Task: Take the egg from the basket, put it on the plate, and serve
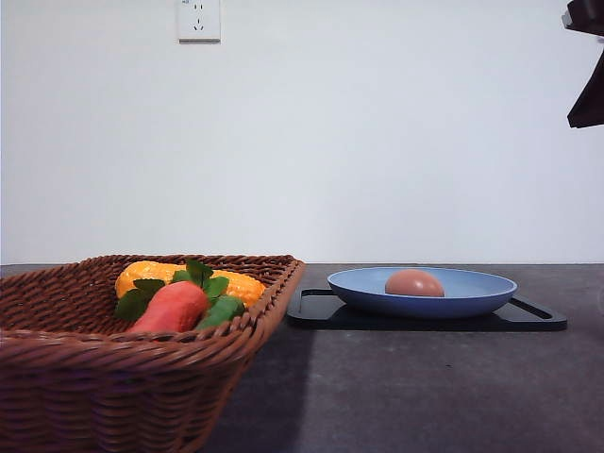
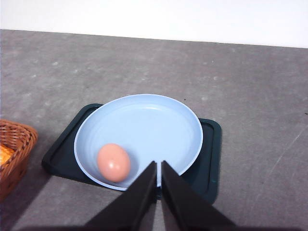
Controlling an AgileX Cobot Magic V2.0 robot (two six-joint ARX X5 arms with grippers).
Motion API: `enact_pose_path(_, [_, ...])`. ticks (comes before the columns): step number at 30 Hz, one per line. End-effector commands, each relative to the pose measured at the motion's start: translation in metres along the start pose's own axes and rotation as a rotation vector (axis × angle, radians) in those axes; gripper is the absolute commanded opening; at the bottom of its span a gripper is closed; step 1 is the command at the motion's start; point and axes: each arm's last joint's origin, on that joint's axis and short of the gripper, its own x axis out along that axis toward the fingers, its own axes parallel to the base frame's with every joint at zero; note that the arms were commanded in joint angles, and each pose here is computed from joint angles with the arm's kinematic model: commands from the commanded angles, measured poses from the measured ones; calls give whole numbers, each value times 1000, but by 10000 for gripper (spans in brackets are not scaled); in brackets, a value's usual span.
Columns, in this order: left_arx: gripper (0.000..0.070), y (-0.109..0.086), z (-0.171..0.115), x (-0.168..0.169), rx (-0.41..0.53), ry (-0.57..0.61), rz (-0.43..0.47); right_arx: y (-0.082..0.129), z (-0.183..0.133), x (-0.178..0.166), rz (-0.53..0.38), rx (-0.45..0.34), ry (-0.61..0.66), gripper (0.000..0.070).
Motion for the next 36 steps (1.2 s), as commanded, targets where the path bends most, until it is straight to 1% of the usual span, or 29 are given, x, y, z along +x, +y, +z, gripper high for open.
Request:
enact_pose_path(1, [0, 1, -9, 2, 7, 40, -12, 1, 2, 0, 5, 10, -12, 0])
enact_pose_path(4, [0, 0, -9, 2, 1, 41, -20, 1, 2, 0, 5, 10, -12, 0])
enact_pose_path(7, [0, 0, -9, 2, -32, 43, -19, 1, 2, 0, 5, 10, -12, 0])
enact_pose_path(30, [0, 0, -9, 2, -31, 42, -19, 1, 2, 0, 5, 6, -11, 0])
enact_pose_path(31, [0, 0, -9, 2, -31, 42, -19, 1, 2, -1, -4, -21, -15, 0])
enact_pose_path(32, [0, 0, -9, 2, -31, 42, -19, -1, 3, -4, -32, -71, -31, 0])
enact_pose_path(33, [0, 0, -9, 2, -31, 42, -19, -4, 4, -9, -67, -101, -54, 0])
enact_pose_path(34, [0, 0, -9, 2, -31, 42, -19, -7, 4, -14, -101, -128, -80, 0])
enact_pose_path(36, [0, 0, -9, 2, -31, 42, -19, -14, 0, -22, -134, -163, -120, 0])
